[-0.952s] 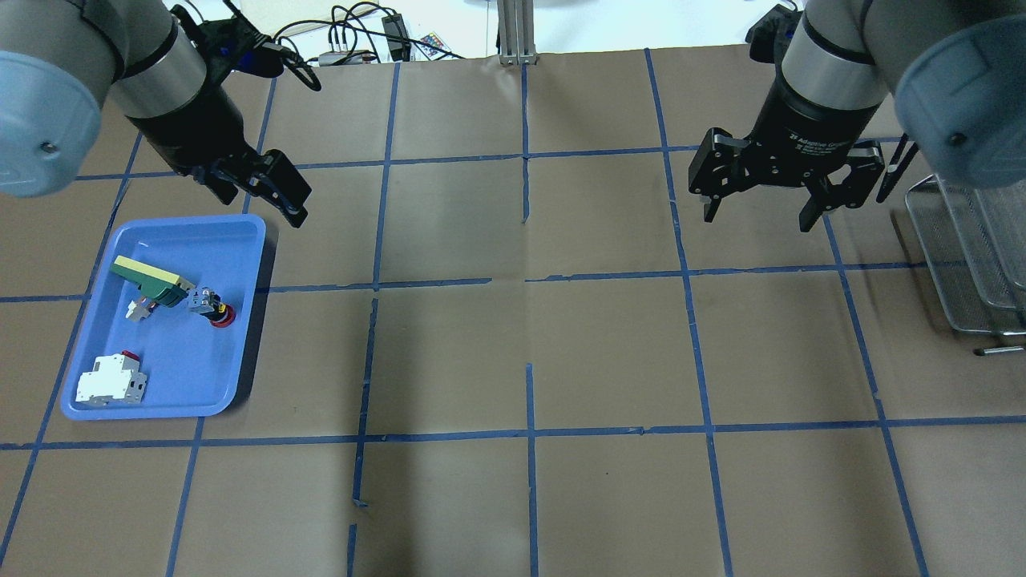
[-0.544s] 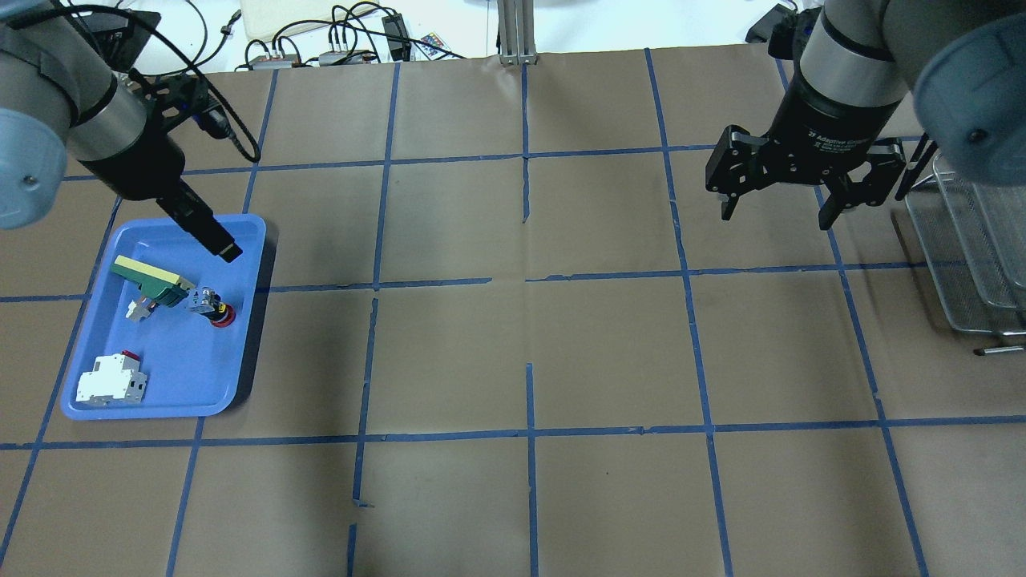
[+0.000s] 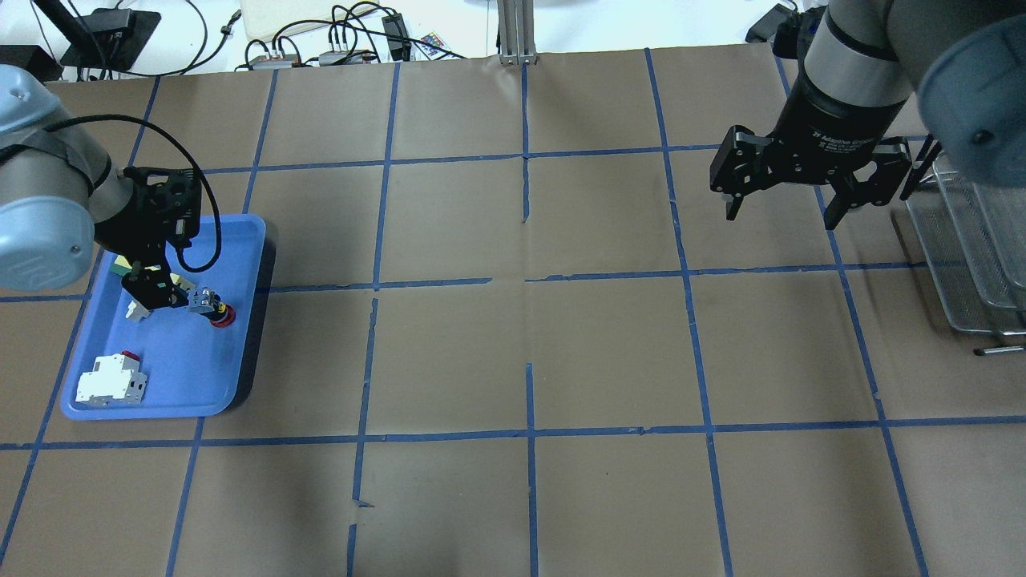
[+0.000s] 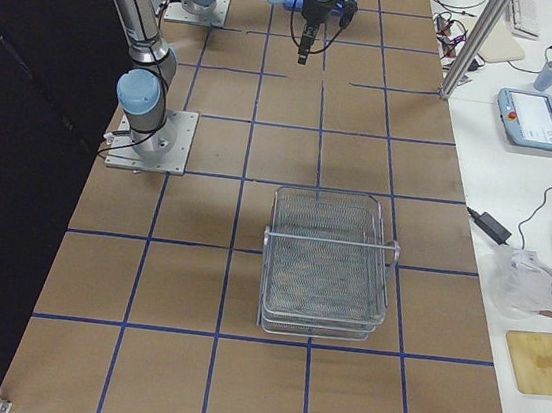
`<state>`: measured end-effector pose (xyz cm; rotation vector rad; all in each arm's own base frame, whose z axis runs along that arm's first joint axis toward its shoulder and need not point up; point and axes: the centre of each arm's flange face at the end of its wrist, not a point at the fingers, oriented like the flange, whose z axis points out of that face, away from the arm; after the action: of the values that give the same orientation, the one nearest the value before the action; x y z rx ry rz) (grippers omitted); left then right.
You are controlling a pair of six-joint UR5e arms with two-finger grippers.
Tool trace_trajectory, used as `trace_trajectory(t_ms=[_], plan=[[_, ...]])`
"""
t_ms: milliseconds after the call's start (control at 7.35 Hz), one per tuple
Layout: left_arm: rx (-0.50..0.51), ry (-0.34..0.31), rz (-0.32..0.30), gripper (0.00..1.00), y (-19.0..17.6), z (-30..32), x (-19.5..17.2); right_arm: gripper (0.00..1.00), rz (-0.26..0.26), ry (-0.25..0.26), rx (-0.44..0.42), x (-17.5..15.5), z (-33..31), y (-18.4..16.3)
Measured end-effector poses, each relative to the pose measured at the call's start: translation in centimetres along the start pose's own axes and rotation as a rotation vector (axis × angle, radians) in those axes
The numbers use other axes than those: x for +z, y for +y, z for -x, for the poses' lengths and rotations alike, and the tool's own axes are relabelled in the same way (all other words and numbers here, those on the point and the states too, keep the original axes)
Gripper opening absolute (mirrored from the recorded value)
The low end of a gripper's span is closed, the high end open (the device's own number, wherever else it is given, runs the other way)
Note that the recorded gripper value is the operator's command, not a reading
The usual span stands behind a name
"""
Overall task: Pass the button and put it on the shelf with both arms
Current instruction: 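Close the left gripper on the red push-button switch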
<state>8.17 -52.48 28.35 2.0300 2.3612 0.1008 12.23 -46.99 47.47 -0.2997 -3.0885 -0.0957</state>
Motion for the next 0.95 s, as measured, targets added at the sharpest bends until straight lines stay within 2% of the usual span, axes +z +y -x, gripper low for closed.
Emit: trace_trajectory(t_ms=[272, 952], plan=[[0.103, 0.002, -0.001, 1.00, 0.2, 0.6, 3.2, 1.00, -0.001, 0.000, -0.001, 0.0, 0.0, 0.0], [0.138, 0.060, -0.011, 1.00, 0.4, 0.6, 6.2, 1.00, -0.002, 0.000, -0.001, 0.0, 0.0, 0.0]])
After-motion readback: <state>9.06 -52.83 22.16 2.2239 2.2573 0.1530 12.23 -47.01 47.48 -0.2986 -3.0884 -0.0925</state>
